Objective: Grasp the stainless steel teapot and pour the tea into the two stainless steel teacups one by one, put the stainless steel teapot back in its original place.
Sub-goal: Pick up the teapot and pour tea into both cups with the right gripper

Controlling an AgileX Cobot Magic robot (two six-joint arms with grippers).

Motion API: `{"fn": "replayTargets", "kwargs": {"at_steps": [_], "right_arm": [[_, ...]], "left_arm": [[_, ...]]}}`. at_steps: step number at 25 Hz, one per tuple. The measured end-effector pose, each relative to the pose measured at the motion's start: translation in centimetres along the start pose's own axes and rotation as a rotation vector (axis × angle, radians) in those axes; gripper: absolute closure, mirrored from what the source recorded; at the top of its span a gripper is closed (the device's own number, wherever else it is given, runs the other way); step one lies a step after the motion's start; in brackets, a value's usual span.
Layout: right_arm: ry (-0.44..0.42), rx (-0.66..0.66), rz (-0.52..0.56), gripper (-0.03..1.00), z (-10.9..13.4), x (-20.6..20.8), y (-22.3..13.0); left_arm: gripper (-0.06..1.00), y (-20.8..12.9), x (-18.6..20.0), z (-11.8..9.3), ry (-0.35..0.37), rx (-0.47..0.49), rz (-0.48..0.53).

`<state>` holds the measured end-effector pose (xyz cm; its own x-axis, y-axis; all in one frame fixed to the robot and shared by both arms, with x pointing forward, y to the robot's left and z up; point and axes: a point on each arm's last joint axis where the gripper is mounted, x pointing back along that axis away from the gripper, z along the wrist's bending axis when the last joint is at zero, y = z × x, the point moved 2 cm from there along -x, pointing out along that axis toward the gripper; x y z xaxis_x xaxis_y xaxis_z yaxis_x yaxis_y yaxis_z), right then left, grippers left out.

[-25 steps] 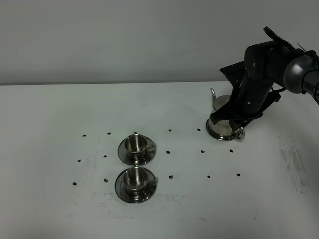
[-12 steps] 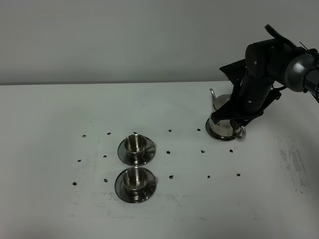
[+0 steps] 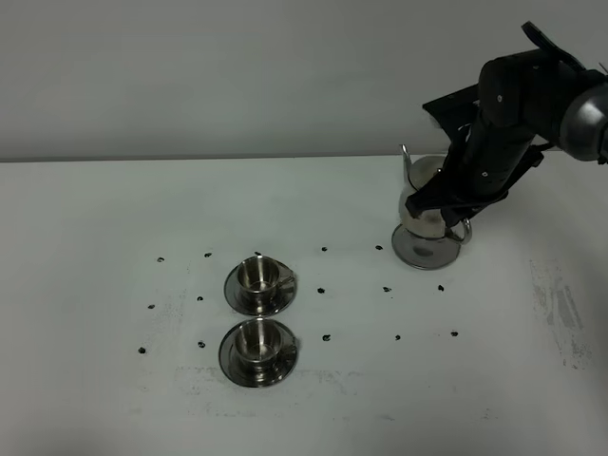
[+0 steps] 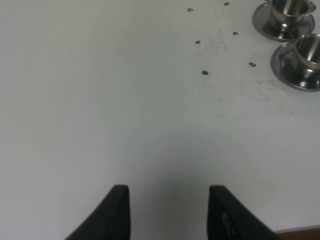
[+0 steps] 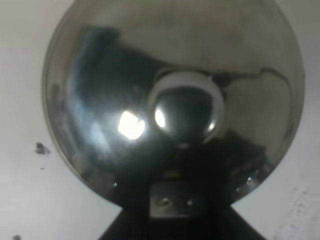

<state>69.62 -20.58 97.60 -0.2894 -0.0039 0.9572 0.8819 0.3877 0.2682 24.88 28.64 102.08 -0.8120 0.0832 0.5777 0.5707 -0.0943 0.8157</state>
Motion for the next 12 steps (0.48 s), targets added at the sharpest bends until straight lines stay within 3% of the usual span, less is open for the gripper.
{"fn": "replayTargets", "kwargs": {"at_steps": [12], "right_arm": [[0.016,0.14,-0.107,0.78,5.4,6.3,0.4]], "left_arm": [[0.56,0.0,0.0,0.0,0.0,0.0,0.0]]}}
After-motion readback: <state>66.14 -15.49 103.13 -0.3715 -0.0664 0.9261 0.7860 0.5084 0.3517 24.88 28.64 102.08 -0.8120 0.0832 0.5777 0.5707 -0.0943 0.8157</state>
